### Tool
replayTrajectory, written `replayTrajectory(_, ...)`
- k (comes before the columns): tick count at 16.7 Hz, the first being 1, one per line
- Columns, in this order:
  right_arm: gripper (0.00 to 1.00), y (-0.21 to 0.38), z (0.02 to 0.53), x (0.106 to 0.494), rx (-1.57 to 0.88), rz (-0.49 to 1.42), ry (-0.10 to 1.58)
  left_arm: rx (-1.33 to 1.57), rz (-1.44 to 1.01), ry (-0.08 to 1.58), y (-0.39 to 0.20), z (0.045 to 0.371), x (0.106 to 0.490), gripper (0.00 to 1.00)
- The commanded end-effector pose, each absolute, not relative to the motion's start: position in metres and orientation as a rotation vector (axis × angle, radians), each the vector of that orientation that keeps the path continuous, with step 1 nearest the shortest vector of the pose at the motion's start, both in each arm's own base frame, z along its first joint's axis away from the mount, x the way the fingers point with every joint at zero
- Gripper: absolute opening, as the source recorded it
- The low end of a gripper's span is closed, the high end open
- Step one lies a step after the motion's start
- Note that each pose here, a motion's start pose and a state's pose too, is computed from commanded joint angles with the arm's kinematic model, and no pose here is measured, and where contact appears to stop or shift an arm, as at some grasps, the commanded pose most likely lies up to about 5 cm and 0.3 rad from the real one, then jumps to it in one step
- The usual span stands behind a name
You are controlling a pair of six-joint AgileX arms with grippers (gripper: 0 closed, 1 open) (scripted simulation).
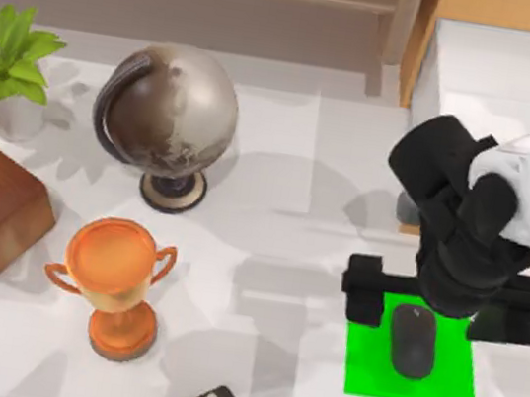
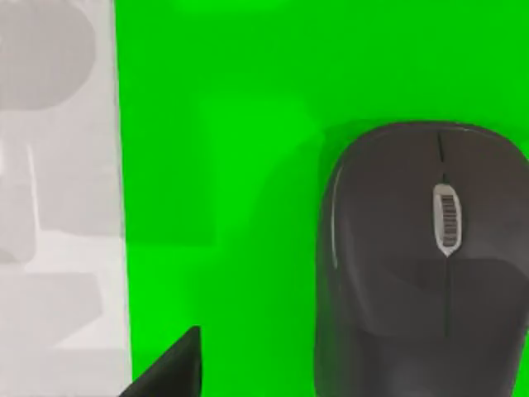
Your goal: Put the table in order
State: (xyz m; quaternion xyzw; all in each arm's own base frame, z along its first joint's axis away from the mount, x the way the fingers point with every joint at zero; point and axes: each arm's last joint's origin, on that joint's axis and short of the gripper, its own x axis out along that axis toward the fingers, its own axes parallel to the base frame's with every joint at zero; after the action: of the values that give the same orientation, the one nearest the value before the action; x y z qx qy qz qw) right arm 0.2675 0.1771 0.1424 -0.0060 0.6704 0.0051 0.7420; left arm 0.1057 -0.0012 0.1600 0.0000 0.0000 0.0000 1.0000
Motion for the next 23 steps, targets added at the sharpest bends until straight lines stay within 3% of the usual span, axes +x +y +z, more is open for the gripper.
replayTrajectory(5, 1.0, 0.178, 0.145, 0.27, -0.002, 0.054, 1.42, 0.0, 0.0, 0.0, -0.001, 0.16, 0.106, 1.0)
replayTrajectory(12, 1.0, 0.192, 0.135, 0.279, -0.05, 0.352, 1.11, 0.0, 0.0, 0.0, -0.001, 0.16, 0.106, 1.0)
replayTrajectory(19, 1.0, 0.213, 0.128, 0.271, -0.333, 0.728, 0.504, 0.0, 0.0, 0.0, -0.001, 0.16, 0.106, 1.0)
replayTrajectory(23, 1.0, 0.202, 0.134, 0.266, -0.583, 0.726, 0.072, 0.0, 0.0, 0.0, -0.001, 0.16, 0.106, 1.0)
